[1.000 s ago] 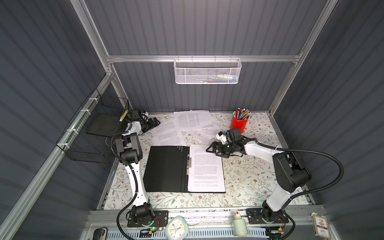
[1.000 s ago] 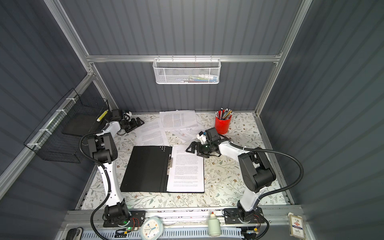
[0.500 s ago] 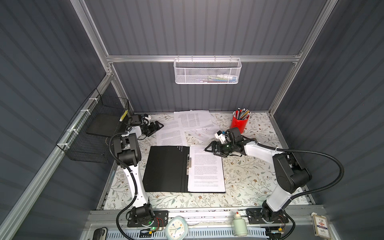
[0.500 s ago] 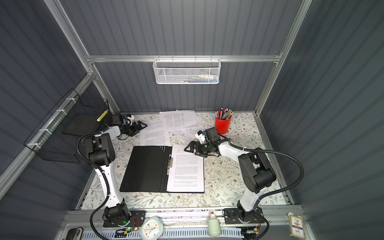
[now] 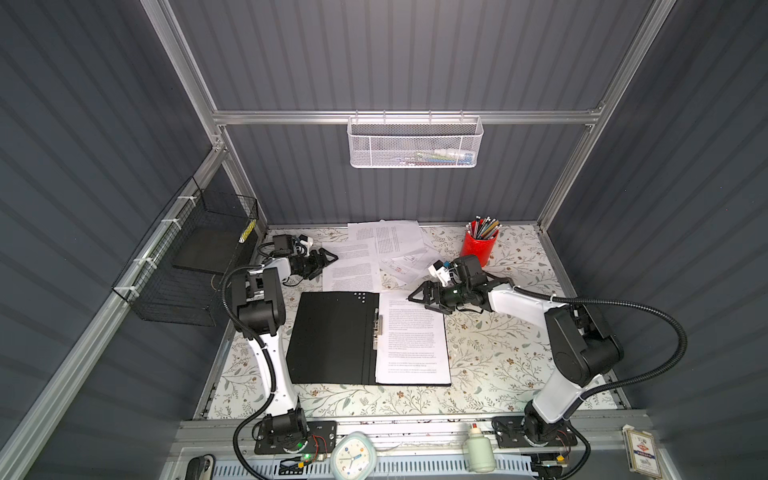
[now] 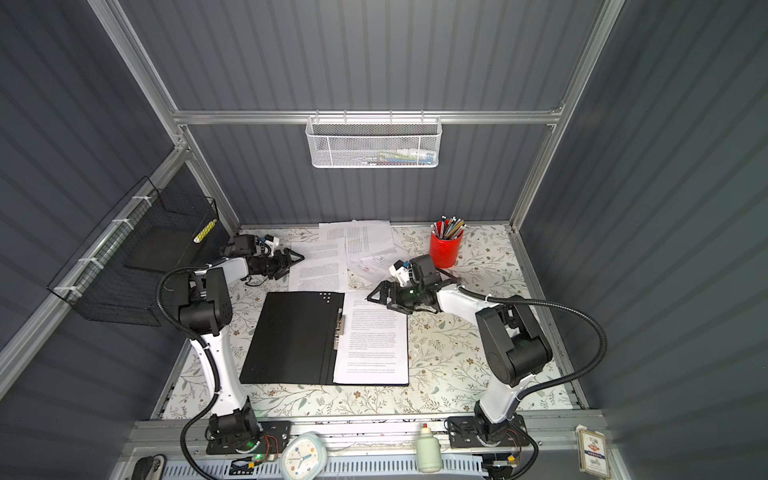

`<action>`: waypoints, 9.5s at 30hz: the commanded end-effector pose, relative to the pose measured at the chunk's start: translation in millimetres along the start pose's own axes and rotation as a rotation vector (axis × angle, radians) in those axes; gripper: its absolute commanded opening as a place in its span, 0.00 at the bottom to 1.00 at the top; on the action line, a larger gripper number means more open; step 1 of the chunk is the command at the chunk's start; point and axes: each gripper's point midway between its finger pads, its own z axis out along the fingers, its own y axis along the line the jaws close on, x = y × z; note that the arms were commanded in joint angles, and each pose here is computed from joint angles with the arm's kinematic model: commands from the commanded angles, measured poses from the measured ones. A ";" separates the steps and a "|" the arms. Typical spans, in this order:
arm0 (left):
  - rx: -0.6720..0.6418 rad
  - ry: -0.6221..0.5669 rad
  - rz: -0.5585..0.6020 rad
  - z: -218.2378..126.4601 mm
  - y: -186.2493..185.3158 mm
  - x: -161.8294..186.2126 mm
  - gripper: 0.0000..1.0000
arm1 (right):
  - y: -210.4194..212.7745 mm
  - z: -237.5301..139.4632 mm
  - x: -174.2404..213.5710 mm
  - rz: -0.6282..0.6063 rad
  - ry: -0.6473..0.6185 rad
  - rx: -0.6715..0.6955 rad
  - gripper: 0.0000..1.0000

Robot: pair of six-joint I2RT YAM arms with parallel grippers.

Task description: Put the files into the folder

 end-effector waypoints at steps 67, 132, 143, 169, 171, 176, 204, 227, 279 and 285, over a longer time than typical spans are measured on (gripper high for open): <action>0.426 0.087 0.419 -72.8 -444.9 150.8 0.00 | 34.2 -146.1 -80.2 -0.260 -0.459 -0.113 0.99; 0.396 0.225 0.253 -56.2 -318.6 114.6 0.00 | 79.6 -110.7 -93.8 -0.269 -0.279 -0.500 0.39; 0.320 0.186 0.267 -65.7 -301.8 123.8 0.13 | 68.8 -103.0 -84.4 -0.212 -0.274 -0.381 0.00; -0.258 0.004 0.346 -144.8 -198.4 147.5 0.97 | -68.8 -21.0 66.7 0.245 -0.046 0.159 0.00; -0.254 0.015 0.342 -141.8 -193.3 153.0 1.00 | -66.3 -17.5 68.2 0.242 -0.043 0.160 0.00; -0.232 0.047 0.332 -136.5 -187.4 164.9 1.00 | -58.8 -7.2 71.0 0.226 -0.024 0.154 0.00; -0.185 0.061 0.326 -133.7 -194.0 168.5 1.00 | -53.7 5.7 81.0 0.246 -0.021 0.159 0.00; -0.183 0.061 0.287 -127.2 -193.3 164.7 1.00 | -49.9 -8.3 85.6 0.242 -0.065 0.201 0.53; 0.094 0.103 -0.395 155.1 -184.3 138.9 0.43 | -54.5 -137.1 4.3 0.110 -0.378 0.210 0.99; 0.102 0.078 -0.459 163.0 -175.6 136.0 0.25 | -55.4 -138.2 7.6 0.105 -0.372 0.215 0.99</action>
